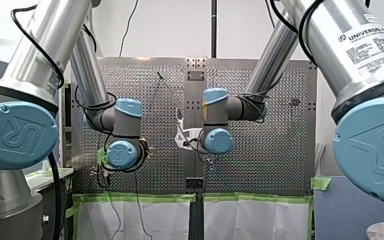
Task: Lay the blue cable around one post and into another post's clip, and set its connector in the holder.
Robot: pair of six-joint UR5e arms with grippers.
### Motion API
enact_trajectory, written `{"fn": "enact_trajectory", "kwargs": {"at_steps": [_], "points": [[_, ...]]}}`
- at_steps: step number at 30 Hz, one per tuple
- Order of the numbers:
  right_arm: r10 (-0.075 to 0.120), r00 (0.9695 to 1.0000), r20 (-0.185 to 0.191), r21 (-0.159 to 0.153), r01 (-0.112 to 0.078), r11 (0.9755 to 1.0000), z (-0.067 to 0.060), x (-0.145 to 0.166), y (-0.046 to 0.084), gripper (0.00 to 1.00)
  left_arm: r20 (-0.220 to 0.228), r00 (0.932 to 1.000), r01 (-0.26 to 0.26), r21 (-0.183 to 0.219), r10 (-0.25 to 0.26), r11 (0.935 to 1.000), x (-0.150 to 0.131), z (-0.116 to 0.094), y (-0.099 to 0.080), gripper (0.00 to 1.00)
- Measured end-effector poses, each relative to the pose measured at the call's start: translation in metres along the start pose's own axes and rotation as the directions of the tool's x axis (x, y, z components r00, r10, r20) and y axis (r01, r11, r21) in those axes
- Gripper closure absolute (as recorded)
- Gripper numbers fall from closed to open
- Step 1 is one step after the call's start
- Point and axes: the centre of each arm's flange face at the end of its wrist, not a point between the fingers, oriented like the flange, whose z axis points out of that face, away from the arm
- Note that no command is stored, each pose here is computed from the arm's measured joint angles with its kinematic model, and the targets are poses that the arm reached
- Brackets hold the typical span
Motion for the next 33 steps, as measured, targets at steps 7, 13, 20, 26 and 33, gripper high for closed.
{"fn": "enact_trajectory", "kwargs": {"at_steps": [7, 13, 20, 26, 33], "points": [[0.035, 0.9979, -0.054, -0.041, -0.037, 0.9985, 0.016, 0.049, 0.003, 1.0, 0.054, 0.9986, 0.004, -0.059, -0.001, 0.9983, -0.031, 0.029, -0.002, 0.0], [0.055, 0.9939, -0.095, -0.079, -0.063, 0.9949, 0.023, 0.088, 0.007, 1.0, 0.077, 0.997, 0.017, -0.06, -0.012, 0.9981, -0.056, 0.048, -0.002, 0.0], [0.063, 0.9897, -0.128, -0.082, -0.074, 0.9939, 0.025, 0.129, 0.008, 1.0, 0.122, 0.9884, 0.098, -0.064, -0.09, 0.9931, -0.09, 0.068, -0.003, 0.0], [0.045, 0.9902, -0.132, -0.08, -0.056, 0.9952, 0.032, 0.15, 0.005, 1.0, 0.165, 0.9782, 0.138, -0.063, -0.126, 0.9884, -0.121, 0.081, -0.01, 0.0], [0.018, 0.9912, -0.131, -0.088, -0.029, 0.9957, 0.043, 0.171, 0.006, 1.0, 0.228, 0.9603, 0.183, -0.079, -0.161, 0.9799, -0.162, 0.094, -0.015, 0.0]]}}
